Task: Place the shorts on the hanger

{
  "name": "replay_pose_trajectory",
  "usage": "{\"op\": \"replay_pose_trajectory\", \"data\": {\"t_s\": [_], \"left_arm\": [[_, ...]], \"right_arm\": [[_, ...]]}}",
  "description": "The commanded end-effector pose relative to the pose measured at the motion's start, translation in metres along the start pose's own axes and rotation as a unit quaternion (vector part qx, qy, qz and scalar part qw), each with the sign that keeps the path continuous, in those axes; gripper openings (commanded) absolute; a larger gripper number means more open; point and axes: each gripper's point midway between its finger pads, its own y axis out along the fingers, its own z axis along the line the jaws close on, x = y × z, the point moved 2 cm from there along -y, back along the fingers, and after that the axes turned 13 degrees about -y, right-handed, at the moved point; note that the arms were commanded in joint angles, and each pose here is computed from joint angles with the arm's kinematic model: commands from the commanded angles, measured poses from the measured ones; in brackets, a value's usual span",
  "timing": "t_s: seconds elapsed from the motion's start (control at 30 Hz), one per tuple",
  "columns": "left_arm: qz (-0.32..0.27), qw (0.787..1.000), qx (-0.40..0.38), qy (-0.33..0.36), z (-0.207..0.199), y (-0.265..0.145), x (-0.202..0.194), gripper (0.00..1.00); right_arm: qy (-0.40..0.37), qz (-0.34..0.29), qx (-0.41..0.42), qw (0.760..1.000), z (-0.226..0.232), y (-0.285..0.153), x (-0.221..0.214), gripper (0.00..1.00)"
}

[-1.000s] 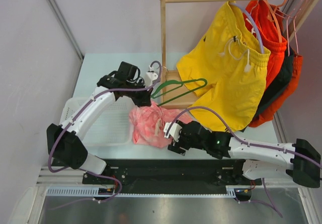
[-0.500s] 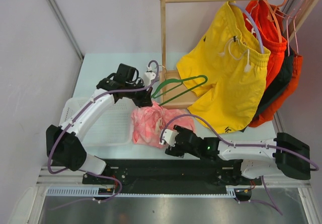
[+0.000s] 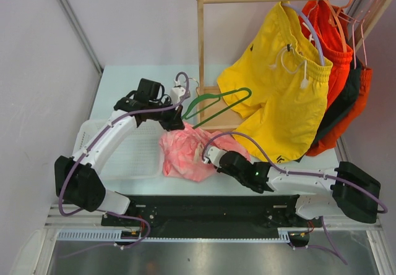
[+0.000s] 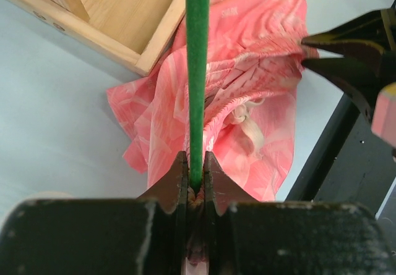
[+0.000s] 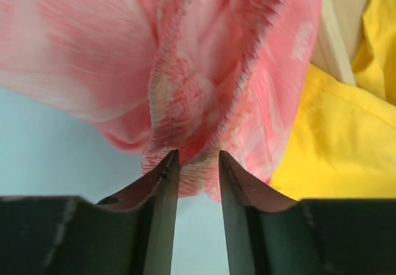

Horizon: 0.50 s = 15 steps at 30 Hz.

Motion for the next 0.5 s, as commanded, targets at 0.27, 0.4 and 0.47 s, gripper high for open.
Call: {"op": "replay_pose_trajectory", "data": {"t_s": [0.27,0.4,0.47], "left_arm": [[-0.031,0.999,-0.029,0.02,-0.007,-0.011,0.012,0.0],[-0.031,0.999,-0.031,0.013,-0.004,-0.013,0.012,0.0],[-0.033,0.999,-0.03,0.01,0.0,-0.017,0.012,0.0]], "right_arm": [[0.024,0.054,-0.073,0.996,-0.056,0.008,-0.028,0.29],[0.036,0.055,-0.045,0.997,-0.056,0.017,-0.038,0.34],[0.05,0.059,-0.01,0.997,-0.05,0.019,-0.046,0.25]]}}
